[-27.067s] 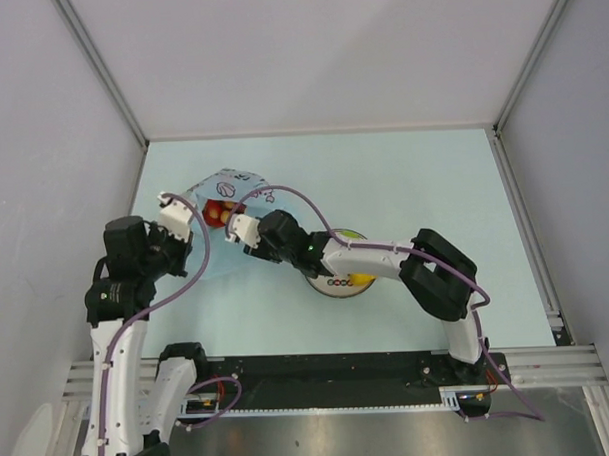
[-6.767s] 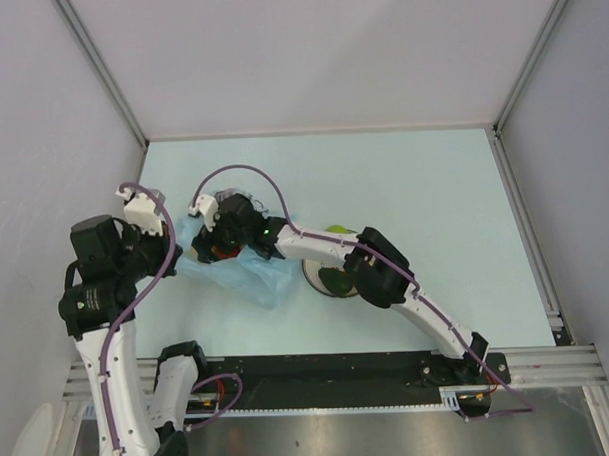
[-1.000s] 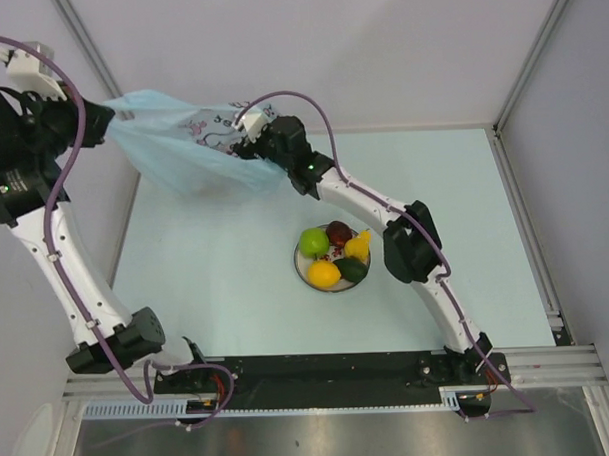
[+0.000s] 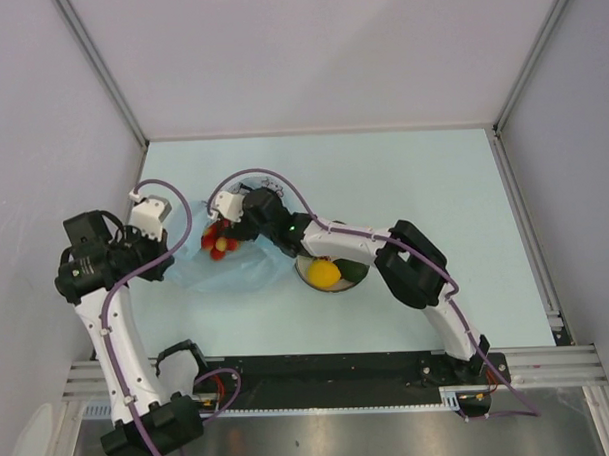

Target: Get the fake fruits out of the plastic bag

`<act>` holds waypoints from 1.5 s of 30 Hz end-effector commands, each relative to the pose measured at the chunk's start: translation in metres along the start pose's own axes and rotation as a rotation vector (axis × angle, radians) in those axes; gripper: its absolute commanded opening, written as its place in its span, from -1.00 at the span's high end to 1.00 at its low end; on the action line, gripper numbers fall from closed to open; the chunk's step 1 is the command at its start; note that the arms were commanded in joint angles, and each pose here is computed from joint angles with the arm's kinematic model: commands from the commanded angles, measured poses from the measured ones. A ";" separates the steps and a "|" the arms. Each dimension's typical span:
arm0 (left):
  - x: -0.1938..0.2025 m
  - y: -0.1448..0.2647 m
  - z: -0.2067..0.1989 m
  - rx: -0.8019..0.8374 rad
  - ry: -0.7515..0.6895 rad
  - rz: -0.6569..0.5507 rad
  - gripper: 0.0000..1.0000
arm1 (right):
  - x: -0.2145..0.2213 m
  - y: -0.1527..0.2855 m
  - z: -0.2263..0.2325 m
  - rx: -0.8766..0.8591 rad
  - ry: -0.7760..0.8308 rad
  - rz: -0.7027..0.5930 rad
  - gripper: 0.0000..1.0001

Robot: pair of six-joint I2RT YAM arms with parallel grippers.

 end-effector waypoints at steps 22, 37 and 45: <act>-0.070 -0.003 -0.026 0.172 0.001 -0.169 0.99 | -0.002 -0.029 -0.049 -0.362 -0.277 -0.123 -0.40; -0.063 -0.018 -0.029 0.200 0.046 -0.104 0.99 | 0.042 -0.080 -0.062 -0.183 -0.385 -0.003 -0.71; -0.060 -0.026 -0.028 0.206 0.067 -0.077 0.99 | 0.060 -0.104 -0.063 -0.228 -0.456 0.009 -0.71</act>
Point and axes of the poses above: each gripper's point midway between its finger pads, its own y axis back along the fingers, its own z axis along the line the jaws close on, x = y × z, the point moved 6 cm from there along y, back along the fingers, and after that the axes turned 2 degrees about -y, right-handed, at the moved point
